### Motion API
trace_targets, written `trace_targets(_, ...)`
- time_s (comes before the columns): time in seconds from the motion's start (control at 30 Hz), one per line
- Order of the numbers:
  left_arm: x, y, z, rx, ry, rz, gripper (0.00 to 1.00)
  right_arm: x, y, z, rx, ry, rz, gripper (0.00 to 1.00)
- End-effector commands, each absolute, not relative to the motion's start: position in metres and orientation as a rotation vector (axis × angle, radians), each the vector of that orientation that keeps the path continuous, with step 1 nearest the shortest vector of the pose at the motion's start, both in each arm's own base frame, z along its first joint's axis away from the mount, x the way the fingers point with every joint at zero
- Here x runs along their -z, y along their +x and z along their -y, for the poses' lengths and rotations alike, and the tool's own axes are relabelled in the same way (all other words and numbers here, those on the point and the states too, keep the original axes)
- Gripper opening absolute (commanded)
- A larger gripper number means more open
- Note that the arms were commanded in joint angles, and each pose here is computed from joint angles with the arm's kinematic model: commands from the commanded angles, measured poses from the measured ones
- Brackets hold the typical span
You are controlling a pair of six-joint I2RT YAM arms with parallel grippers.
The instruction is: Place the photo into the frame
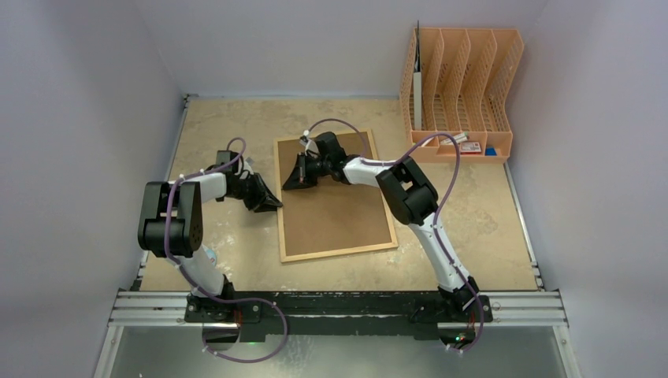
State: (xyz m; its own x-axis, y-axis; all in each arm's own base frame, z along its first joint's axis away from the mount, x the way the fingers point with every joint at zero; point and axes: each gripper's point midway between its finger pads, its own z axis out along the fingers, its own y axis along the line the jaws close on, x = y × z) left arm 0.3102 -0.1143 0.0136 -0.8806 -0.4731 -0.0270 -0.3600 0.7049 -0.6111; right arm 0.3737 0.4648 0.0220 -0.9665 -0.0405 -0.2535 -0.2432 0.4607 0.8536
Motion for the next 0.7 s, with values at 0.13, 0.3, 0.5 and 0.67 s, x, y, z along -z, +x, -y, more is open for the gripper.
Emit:
trace_targets(0.13, 0.048, 0.291, 0.072, 0.495, -0.754, -2.847, 0.15, 0.085, 0.357, -0.406, -1.107, -0.124, -2.825, 0.00)
trace_targets(0.3, 0.041, 0.298, 0.076, 0.541, -0.741, -2.826, 0.15, 0.046, 0.368, -0.418, -1.201, -0.150, -2.702, 0.01)
trace_targets(0.5, 0.011, 0.326, 0.084, 0.658, -0.685, -2.716, 0.24, -0.061, 0.409, -0.434, -1.291, -0.166, -2.424, 0.10)
trace_targets(0.67, -0.014, 0.356, 0.076, 0.696, -0.654, -2.616, 0.38, -0.110, 0.431, -0.426, -1.313, -0.136, -2.317, 0.12)
